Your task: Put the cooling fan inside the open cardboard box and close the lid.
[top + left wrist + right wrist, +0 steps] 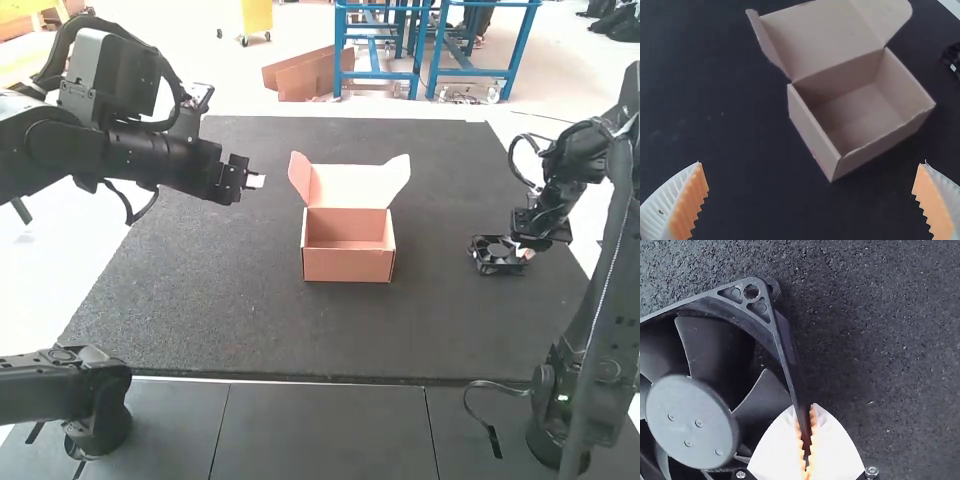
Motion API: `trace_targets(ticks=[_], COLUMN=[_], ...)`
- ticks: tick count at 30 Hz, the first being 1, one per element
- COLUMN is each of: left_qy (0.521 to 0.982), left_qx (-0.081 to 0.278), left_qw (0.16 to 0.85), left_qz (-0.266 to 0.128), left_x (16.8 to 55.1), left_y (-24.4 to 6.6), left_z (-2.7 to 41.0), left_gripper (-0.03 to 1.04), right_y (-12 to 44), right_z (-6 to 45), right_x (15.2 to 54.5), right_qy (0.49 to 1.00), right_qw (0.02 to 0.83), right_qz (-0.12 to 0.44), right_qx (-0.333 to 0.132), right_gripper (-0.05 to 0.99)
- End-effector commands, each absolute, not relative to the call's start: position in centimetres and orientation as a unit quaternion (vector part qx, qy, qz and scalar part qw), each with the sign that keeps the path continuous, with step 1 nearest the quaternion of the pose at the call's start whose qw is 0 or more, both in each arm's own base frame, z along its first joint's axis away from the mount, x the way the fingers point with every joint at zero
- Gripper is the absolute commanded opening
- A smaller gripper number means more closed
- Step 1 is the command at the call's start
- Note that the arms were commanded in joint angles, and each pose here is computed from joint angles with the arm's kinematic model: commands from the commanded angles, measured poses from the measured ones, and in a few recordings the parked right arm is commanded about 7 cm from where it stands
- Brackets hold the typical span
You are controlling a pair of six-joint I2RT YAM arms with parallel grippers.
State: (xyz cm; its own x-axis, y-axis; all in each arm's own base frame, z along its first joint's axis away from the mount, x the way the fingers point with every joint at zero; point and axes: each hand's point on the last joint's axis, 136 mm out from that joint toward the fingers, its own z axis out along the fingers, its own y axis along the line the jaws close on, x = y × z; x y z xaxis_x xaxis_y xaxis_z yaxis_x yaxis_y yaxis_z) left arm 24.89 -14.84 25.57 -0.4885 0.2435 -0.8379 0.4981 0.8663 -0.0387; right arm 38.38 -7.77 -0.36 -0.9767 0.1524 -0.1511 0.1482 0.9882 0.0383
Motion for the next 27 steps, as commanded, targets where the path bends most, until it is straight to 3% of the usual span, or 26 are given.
trace_targets(ticks=[1, 11, 22, 27], left_qy=[0.843, 0.853, 0.857, 0.859], left_qx=[0.216, 0.216, 0.215, 0.213], left_qw=[0.471, 0.454, 0.45, 0.447], left_qz=[-0.144, -0.137, -0.134, -0.129], left_x=[25.0, 25.0, 24.7, 24.6], left_y=[-15.1, -14.9, -14.6, -14.3], left_z=[27.0, 24.8, 23.3, 22.6], left_gripper=[0.97, 0.97, 0.97, 0.97], right_y=[-7.5, -5.4, -2.5, 0.6], right_z=[1.1, 12.8, 21.4, 24.1], right_x=[39.4, 40.2, 34.9, 33.0], right_qy=[0.988, 0.969, 0.947, 0.94], right_qw=[0.097, 0.204, 0.261, 0.279], right_qz=[0.042, 0.081, 0.125, 0.151], right_qx=[0.113, 0.11, 0.138, 0.126], right_gripper=[-0.02, -0.01, -0.01, -0.01])
